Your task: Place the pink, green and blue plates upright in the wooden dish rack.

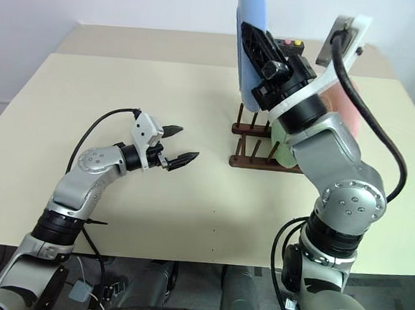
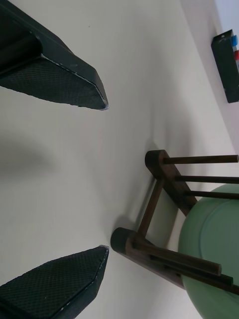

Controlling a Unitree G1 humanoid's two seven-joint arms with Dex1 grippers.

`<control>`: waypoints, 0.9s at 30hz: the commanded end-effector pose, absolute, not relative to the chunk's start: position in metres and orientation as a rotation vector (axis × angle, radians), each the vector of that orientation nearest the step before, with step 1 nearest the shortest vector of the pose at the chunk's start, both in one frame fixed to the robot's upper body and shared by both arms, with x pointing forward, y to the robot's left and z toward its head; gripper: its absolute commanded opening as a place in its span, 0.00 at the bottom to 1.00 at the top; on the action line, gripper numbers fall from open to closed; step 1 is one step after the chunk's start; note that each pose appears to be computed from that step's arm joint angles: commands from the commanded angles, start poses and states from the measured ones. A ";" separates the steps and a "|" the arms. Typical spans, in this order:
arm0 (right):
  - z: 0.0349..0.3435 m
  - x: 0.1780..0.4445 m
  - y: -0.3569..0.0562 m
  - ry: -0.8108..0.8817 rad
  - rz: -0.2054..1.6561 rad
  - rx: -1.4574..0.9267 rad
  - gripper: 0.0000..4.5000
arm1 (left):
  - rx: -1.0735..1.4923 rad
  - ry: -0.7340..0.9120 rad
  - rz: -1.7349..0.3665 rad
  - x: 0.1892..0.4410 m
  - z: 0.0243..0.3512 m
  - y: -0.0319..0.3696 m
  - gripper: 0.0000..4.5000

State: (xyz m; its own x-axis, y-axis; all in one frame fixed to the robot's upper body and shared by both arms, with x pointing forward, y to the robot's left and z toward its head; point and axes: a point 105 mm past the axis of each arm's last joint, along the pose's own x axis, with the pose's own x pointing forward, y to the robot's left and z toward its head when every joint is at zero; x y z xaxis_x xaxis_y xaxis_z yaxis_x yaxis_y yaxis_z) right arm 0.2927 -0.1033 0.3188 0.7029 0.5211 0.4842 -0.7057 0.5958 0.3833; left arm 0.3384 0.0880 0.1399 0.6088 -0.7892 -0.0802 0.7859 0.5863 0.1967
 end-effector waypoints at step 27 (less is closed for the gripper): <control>0.295 0.296 -0.111 -0.230 0.640 0.731 0.00 | 0.248 -0.077 -0.967 0.329 0.154 0.081 0.99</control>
